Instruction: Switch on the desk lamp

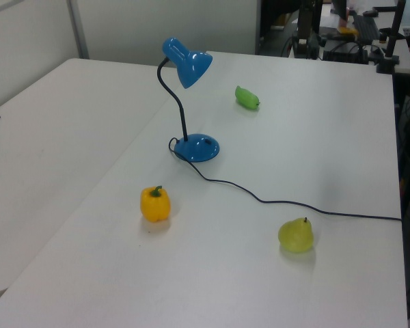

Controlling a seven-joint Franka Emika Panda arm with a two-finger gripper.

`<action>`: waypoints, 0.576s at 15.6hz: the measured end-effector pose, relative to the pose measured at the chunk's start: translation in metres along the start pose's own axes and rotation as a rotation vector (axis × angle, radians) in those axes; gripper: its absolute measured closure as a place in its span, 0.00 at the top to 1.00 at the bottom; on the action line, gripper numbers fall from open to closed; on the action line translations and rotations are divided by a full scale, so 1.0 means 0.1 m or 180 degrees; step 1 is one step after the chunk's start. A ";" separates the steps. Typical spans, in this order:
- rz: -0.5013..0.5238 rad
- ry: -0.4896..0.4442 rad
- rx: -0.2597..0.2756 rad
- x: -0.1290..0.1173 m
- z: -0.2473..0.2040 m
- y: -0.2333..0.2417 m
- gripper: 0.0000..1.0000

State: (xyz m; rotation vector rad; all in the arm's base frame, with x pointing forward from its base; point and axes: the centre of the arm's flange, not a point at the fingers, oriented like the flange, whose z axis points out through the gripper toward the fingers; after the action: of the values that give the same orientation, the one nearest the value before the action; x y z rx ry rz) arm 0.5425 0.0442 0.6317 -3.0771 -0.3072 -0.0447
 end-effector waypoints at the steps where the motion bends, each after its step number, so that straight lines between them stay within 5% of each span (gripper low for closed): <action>1: 0.0000 -0.0001 0.0000 0.00 0.00 0.00 1.00; 9: -0.0008 -0.0005 0.0001 0.00 0.01 0.01 0.97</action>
State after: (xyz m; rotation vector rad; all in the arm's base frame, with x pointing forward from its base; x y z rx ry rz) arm 0.5428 0.0437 0.6308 -3.0767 -0.3110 -0.0422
